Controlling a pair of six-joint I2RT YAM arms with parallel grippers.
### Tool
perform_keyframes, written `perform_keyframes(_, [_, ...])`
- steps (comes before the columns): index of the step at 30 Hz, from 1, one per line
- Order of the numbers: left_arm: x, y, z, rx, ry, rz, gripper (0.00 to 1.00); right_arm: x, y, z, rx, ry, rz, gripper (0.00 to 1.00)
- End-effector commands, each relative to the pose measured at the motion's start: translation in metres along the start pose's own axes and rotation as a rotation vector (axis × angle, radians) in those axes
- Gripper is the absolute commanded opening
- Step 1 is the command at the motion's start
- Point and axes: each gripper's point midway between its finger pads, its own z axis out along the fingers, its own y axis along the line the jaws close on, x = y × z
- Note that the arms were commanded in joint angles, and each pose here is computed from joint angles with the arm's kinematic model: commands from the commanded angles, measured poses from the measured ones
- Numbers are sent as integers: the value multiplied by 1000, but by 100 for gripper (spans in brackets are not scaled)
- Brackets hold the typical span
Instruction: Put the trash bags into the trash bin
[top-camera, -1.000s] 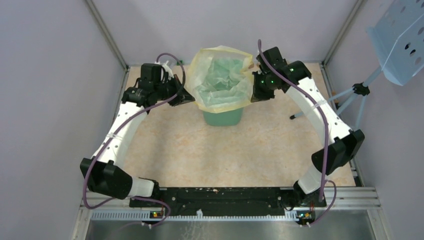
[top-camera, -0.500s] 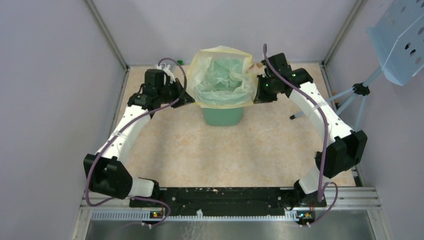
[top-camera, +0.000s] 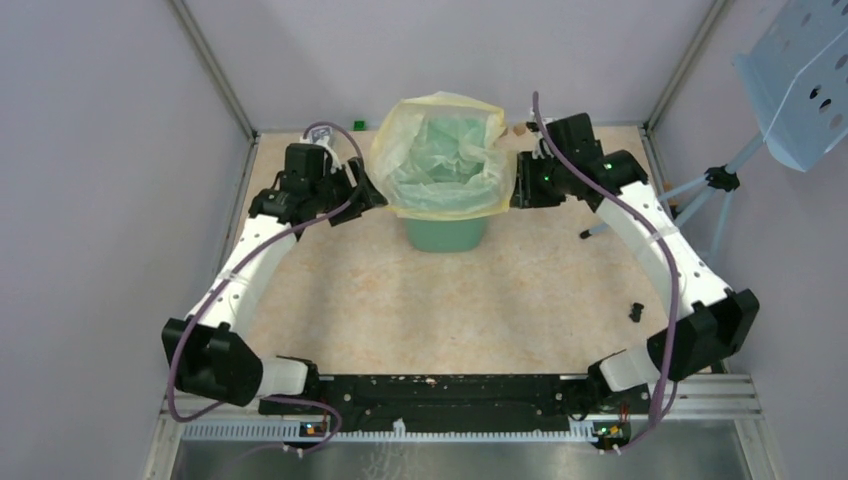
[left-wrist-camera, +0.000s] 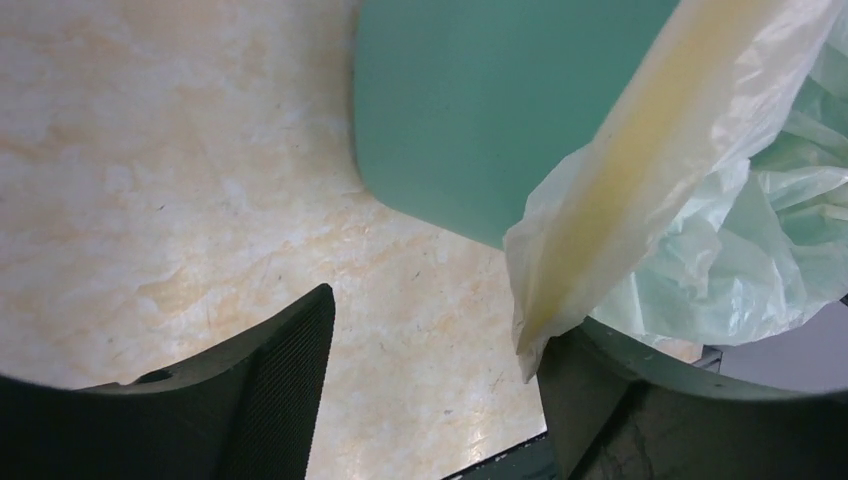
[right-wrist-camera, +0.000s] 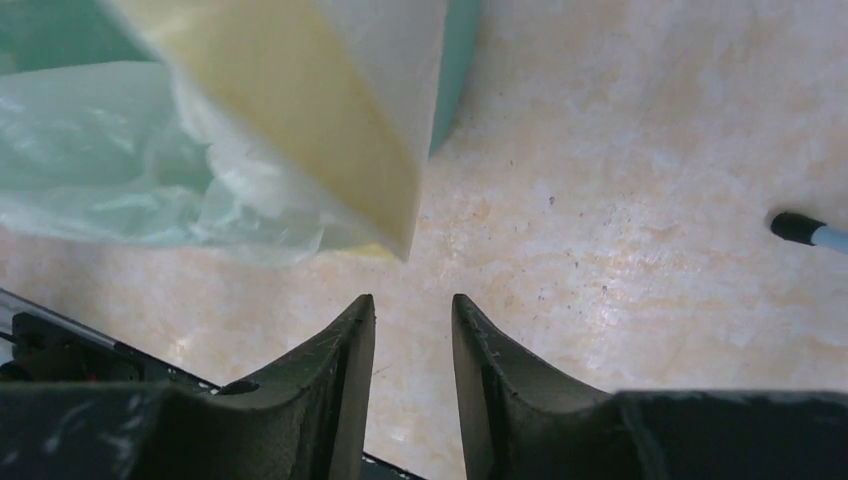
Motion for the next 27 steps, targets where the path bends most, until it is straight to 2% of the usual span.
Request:
perform_keyframes(1, [-34, -17, -56, -18, -164, 91, 80, -43, 18, -55, -99, -265, -121, 38])
perform_keyframes(4, [-57, -33, -80, 26, -299, 197, 88, -64, 29, -77, -133, -366, -163, 54])
perform_keyframes(8, [-83, -50, -92, 67, -415, 284, 97, -97, 41, -96, -156, -449, -206, 62])
perform_keyframes(13, [-105, -65, -71, 121, -430, 347, 94, -130, 47, -84, -145, -459, -178, 62])
perform_keyframes(16, [-117, -65, -52, 117, -431, 350, 90, -138, 49, -67, -142, -420, -136, 61])
perform_keyframes(24, [-136, -77, -26, 172, -451, 350, 81, -126, 47, -36, -123, -307, -165, 61])
perform_keyframes(27, [-145, -75, -23, 151, -471, 357, 80, -120, 41, -27, -90, -278, -167, 55])
